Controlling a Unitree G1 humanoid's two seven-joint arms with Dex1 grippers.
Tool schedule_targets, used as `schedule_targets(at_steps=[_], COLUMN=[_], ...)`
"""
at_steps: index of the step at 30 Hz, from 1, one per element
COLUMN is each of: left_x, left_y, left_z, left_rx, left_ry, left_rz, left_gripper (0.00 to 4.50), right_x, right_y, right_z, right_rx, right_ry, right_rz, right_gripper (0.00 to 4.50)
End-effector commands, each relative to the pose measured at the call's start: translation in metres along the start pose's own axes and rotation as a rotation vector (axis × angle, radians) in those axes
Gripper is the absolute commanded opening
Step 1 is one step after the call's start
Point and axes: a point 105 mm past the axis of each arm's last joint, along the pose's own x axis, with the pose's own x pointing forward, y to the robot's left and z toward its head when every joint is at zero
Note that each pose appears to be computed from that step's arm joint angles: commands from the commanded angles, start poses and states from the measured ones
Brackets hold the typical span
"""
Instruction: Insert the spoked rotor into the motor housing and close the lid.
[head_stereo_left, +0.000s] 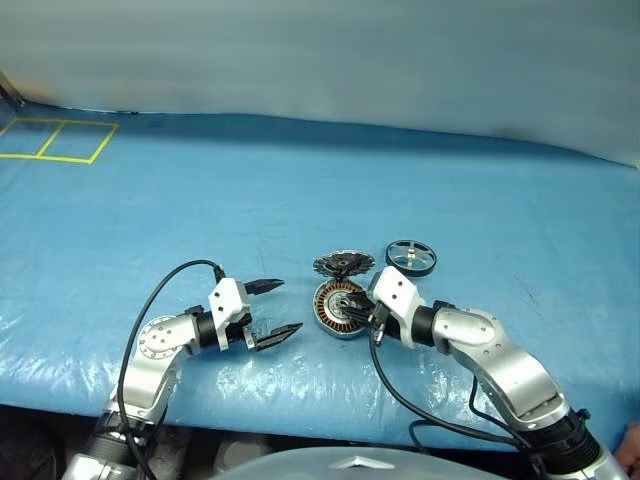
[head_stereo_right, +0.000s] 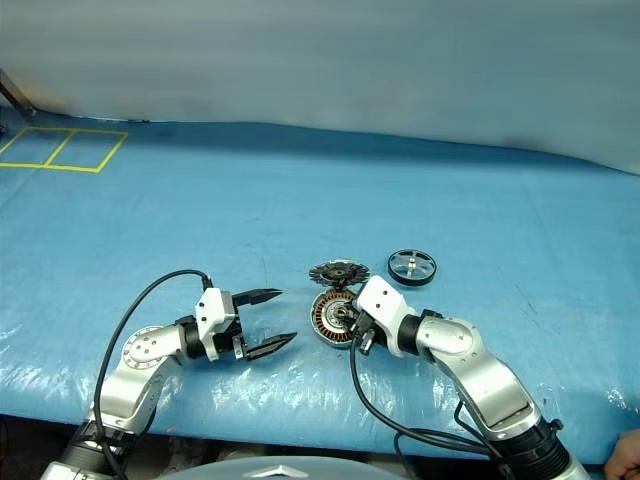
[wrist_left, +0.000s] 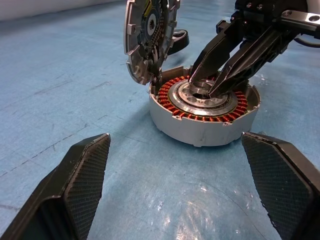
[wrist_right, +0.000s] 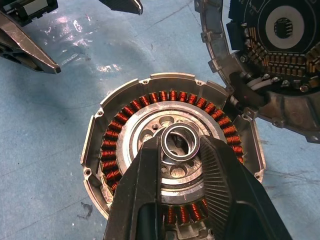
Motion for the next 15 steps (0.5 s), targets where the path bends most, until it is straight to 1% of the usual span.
schedule_targets(at_steps=[1, 6, 10, 15], left_x=[0.004, 0.004, 0.003, 0.003], left_y=[-0.001, -0.001, 0.0, 0.001], left_z=[0.01, 0.009, 0.009, 0.008], left_rx=[0.033, 0.028, 0.025, 0.025], left_ry=[-0.023, -0.022, -0.019, -0.014], left_rz=[-0.015, -0.011, -0.005, 0.001], left_gripper=[4.5, 4.5, 4.5, 4.5], right_x=[-0.003, 0.0, 0.003, 0.004], right_y=[-0.003, 0.003, 0.008, 0.005], right_z=[0.001, 0.002, 0.01, 0.007], right_rx=[-0.027, -0.027, -0.019, -0.036], right_ry=[0.006, 0.0, -0.035, -0.017], right_rz=[-0.009, 0.02, 0.044, 0.037], right_gripper=[0.76, 0.76, 0.76, 0.76])
